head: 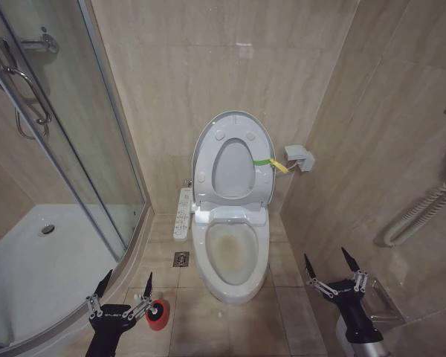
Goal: Open the toilet lid, clean the toilet bowl with a toilet brush, close the toilet lid, and flush.
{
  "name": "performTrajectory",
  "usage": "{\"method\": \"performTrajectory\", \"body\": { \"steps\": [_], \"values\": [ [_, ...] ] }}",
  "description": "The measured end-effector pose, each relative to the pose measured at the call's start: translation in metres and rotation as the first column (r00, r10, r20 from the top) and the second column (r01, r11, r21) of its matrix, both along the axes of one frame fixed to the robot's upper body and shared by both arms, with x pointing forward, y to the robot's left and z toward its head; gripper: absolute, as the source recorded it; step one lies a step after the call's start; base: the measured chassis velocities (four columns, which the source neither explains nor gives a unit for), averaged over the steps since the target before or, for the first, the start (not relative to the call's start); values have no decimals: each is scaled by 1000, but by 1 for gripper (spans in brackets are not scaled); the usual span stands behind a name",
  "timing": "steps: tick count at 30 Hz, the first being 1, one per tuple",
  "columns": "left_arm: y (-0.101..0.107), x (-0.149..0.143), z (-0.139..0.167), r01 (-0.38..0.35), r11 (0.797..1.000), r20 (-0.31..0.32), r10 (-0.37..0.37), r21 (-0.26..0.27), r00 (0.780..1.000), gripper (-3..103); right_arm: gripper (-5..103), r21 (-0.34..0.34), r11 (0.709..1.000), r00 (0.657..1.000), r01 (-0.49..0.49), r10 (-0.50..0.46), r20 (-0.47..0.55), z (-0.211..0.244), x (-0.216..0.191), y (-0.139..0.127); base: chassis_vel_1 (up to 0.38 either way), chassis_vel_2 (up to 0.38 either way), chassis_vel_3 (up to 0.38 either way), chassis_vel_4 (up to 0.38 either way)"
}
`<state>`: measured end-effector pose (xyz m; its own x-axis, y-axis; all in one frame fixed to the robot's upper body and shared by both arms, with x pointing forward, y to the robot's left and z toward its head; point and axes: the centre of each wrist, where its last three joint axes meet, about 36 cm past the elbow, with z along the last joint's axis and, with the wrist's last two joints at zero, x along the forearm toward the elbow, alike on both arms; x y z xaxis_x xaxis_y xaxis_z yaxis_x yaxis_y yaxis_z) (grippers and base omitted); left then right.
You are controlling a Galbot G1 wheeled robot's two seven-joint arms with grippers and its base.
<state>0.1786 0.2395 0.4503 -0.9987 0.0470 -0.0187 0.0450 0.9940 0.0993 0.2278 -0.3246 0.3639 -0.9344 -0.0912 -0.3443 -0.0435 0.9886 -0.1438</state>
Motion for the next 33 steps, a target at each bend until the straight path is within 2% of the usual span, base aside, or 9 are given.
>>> {"method": "performTrajectory", "body": {
  "steps": [12, 20, 28, 33],
  "values": [
    [0, 0, 0, 0, 1000, 0, 0, 0, 1000, 99, 100, 4, 1000, 1000, 2, -2, -3, 0, 2, 1, 0, 0, 0, 0],
    [0, 0, 0, 0, 1000, 0, 0, 0, 1000, 99, 100, 54, 998, 991, 39, -32, -127, -13, 46, 19, 0, 0, 0, 0],
    [0, 0, 0, 0, 1000, 0, 0, 0, 1000, 99, 100, 104, 992, 960, 67, -36, -278, -19, 106, 48, 0, 0, 0, 0],
    [0, 0, 0, 0, 1000, 0, 0, 0, 1000, 99, 100, 120, 990, 941, 73, -28, -338, -17, 132, 62, 0, 0, 0, 0]
  ]
}}
